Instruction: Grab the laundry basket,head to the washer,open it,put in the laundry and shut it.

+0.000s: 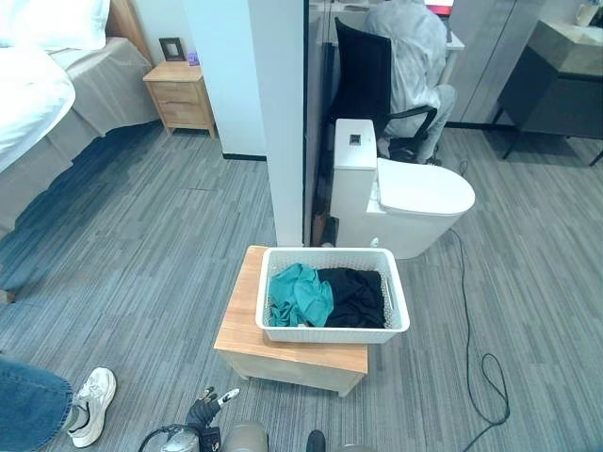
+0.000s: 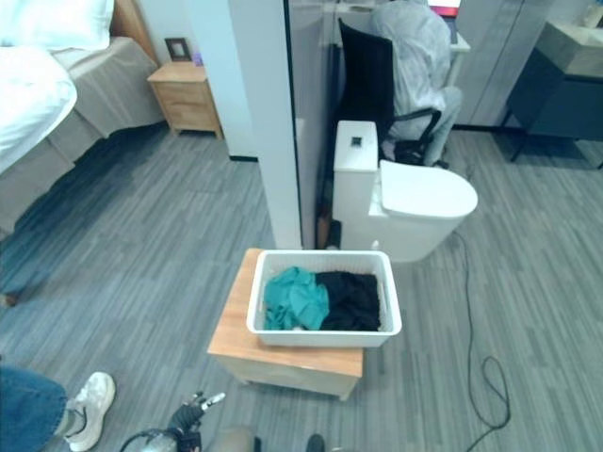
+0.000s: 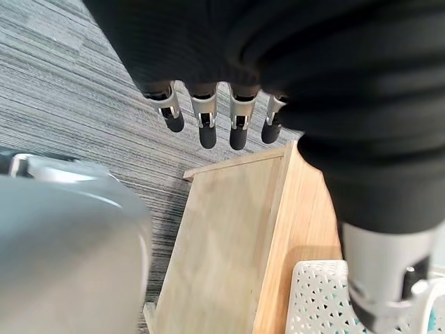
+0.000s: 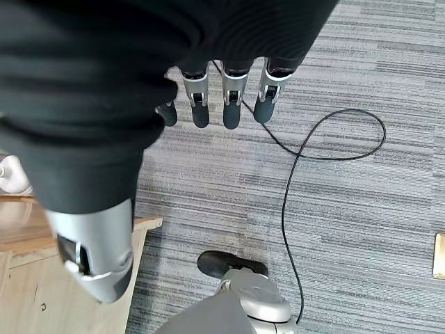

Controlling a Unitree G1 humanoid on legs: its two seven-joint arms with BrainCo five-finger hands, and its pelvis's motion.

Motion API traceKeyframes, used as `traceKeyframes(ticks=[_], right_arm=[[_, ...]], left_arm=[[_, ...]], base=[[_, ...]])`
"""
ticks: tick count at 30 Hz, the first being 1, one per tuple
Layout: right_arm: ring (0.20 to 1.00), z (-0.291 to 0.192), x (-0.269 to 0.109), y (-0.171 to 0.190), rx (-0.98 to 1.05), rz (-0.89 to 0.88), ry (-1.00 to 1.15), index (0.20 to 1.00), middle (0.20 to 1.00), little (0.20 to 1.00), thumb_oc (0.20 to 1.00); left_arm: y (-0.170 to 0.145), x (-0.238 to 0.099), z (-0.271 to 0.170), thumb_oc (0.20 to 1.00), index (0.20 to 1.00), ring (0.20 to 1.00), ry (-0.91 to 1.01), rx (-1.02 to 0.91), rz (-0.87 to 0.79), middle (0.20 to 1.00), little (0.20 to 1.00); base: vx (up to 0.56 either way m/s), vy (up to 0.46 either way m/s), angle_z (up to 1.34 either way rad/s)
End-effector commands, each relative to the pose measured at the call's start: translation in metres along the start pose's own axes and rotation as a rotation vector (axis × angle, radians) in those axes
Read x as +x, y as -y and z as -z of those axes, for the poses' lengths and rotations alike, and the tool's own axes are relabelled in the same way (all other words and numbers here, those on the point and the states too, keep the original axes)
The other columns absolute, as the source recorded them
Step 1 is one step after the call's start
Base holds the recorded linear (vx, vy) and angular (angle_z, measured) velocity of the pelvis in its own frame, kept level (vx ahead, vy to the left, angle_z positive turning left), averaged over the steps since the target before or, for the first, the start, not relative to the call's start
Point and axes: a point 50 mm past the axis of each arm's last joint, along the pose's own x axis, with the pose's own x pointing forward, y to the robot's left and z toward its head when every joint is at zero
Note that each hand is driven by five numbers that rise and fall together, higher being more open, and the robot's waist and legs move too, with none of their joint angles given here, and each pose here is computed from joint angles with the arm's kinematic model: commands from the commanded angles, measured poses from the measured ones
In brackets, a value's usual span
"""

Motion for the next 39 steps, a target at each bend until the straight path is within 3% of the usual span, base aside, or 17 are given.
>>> traceKeyframes(ticks=[1, 4, 9, 22, 24, 28, 30, 33, 34, 35, 36, 39], right_arm=[[1.000, 0.002, -0.002, 0.019, -0.026, 0.053, -0.010, 1.000, 1.000, 1.000, 1.000], [1.000, 0.025, -0.003, 0.006, -0.107, 0.002, -0.113, 1.000, 1.000, 1.000, 1.000], [1.000, 0.059, -0.013, 0.025, 0.011, 0.082, -0.236, 1.000, 1.000, 1.000, 1.000], [1.000, 0.046, -0.012, 0.044, 0.012, 0.146, -0.184, 1.000, 1.000, 1.000, 1.000], [1.000, 0.038, -0.012, 0.050, 0.095, 0.175, -0.144, 1.000, 1.000, 1.000, 1.000], [1.000, 0.022, -0.017, 0.084, 0.509, 0.321, -0.023, 1.000, 1.000, 1.000, 1.000], [1.000, 0.009, -0.021, 0.104, 0.626, 0.387, 0.061, 1.000, 1.000, 1.000, 1.000], [1.000, -0.035, -0.032, 0.135, 0.608, 0.460, 0.273, 1.000, 1.000, 1.000, 1.000], [1.000, -0.092, -0.061, 0.165, 0.457, 0.543, 0.538, 1.000, 1.000, 1.000, 1.000], [1.000, -0.092, -0.061, 0.165, 0.457, 0.544, 0.537, 1.000, 1.000, 1.000, 1.000], [1.000, -0.143, -0.094, 0.175, 0.316, 0.594, 0.756, 1.000, 1.000, 1.000, 1.000], [1.000, -0.193, -0.120, 0.175, 0.203, 0.595, 0.906, 1.000, 1.000, 1.000, 1.000]], left_arm=[[0.008, 0.000, -0.012, 1.000, 1.000, 1.000, 0.092, 0.004, 0.042, 1.000, 1.000], [0.005, -0.004, 0.006, 1.000, 1.000, 1.000, 0.021, 0.044, 0.050, 1.000, 1.000], [0.002, -0.007, -0.002, 1.000, 1.000, 1.000, 0.090, -0.092, 0.027, 1.000, 1.000], [0.012, -0.009, -0.013, 1.000, 1.000, 1.000, 0.158, -0.070, 0.090, 1.000, 1.000], [0.013, -0.010, -0.017, 1.000, 1.000, 1.000, 0.182, -0.064, 0.097, 1.000, 1.000], [0.008, -0.018, -0.058, 1.000, 1.000, 1.000, 0.381, -0.138, 0.073, 1.000, 1.000], [0.005, -0.027, -0.087, 1.000, 1.000, 1.000, 0.507, -0.111, 0.043, 1.000, 1.000], [-0.002, -0.045, -0.126, 1.000, 1.000, 1.000, 0.673, -0.066, 0.036, 1.000, 1.000], [-0.008, -0.055, -0.147, 1.000, 1.000, 1.000, 0.748, 0.012, 0.025, 1.000, 1.000], [-0.008, -0.055, -0.146, 1.000, 1.000, 1.000, 0.747, 0.013, 0.025, 1.000, 1.000], [-0.006, -0.052, -0.158, 1.000, 1.000, 1.000, 0.751, -0.007, 0.042, 1.000, 1.000], [0.006, -0.043, -0.182, 1.000, 1.000, 1.000, 0.749, -0.018, 0.089, 1.000, 1.000]], base=[[0.68, 0.290, 0.23], [0.50, 0.378, -0.11], [0.15, 0.096, -1.70], [0.04, -0.024, 0.05], [0.04, -0.025, 0.10], [0.03, -0.024, 0.01], [0.00, 0.000, 0.00], [0.00, 0.000, -0.01], [-0.01, 0.000, -0.08], [-0.01, 0.013, -0.10], [0.02, 0.016, -0.09], [0.00, 0.014, -0.11]])
